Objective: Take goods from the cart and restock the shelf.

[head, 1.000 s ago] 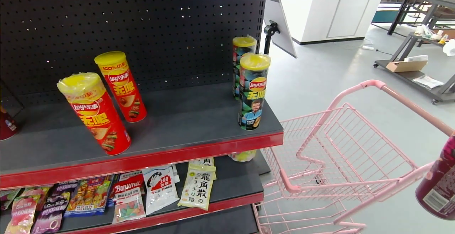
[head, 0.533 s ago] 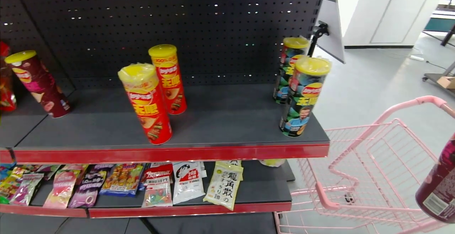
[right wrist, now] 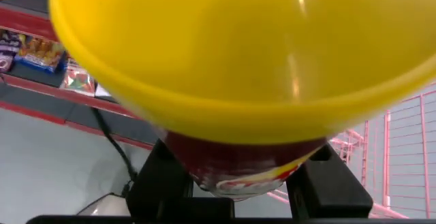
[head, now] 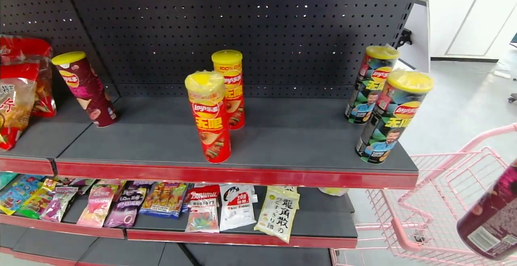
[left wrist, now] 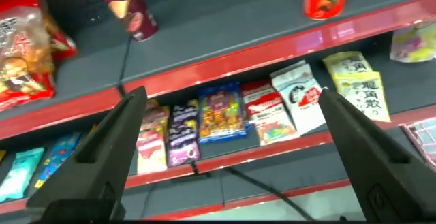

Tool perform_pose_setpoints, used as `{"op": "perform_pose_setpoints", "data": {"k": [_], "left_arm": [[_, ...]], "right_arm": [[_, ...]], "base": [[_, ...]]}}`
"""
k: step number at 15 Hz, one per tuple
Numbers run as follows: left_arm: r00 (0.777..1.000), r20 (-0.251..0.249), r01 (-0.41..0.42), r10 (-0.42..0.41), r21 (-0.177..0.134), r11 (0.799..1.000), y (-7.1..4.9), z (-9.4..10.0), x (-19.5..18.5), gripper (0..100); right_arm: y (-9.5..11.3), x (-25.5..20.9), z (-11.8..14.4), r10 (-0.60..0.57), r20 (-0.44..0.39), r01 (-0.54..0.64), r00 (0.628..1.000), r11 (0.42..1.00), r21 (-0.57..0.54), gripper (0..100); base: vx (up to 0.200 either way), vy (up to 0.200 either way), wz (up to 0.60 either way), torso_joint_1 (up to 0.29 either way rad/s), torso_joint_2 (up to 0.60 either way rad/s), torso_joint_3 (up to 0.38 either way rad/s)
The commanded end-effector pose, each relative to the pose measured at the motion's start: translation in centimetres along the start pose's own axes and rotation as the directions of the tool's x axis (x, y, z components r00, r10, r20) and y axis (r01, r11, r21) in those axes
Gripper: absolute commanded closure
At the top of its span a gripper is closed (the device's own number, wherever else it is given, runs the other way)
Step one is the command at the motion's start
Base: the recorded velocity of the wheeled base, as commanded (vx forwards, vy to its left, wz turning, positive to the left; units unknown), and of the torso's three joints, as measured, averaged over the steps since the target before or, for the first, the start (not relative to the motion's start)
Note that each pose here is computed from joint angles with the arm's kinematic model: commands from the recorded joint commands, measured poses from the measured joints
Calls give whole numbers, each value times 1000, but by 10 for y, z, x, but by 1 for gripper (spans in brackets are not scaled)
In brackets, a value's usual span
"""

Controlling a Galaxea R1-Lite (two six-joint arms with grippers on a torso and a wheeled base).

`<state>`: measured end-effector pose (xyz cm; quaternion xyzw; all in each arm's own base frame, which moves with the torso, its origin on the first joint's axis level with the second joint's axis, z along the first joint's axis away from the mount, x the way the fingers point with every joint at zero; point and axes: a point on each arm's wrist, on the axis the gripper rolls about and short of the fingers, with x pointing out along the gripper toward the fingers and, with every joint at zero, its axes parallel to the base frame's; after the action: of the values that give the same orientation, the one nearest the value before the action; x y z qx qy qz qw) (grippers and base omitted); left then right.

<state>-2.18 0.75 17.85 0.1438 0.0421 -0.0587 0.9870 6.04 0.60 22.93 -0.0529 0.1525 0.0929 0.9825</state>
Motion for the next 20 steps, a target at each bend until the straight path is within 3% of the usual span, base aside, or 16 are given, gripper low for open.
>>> {"op": "perform_pose_setpoints", "data": {"k": [1,4,9,11,20], "left_arm": [[1000,1,-1,1,2,1000,0,0,0,0],[1000,1,-1,1,8,1000,0,0,0,0],[1000,3,-3,3,9,1000,0,1,-1,0],[1000,5,-2,2,23,1000,0,0,-1,0],[1000,18,-8,7,27,1000,0,0,-3,0]], "right_arm": [[1,0,-4,5,49,-5,999,1000,-4,100],[6,-5,-7,163,91,-162,982,987,-19,100],[11,-17,-14,255,131,-250,958,967,-54,100],[13,-19,-16,303,133,-295,944,953,-73,100],[15,-17,-22,321,114,-314,940,946,-77,100]], "base": [[0,200,0,2,-2,-2],[0,200,0,-1,2,2],[0,200,0,0,2,-2],[0,200,0,2,0,2],[0,200,0,3,2,3]]}}
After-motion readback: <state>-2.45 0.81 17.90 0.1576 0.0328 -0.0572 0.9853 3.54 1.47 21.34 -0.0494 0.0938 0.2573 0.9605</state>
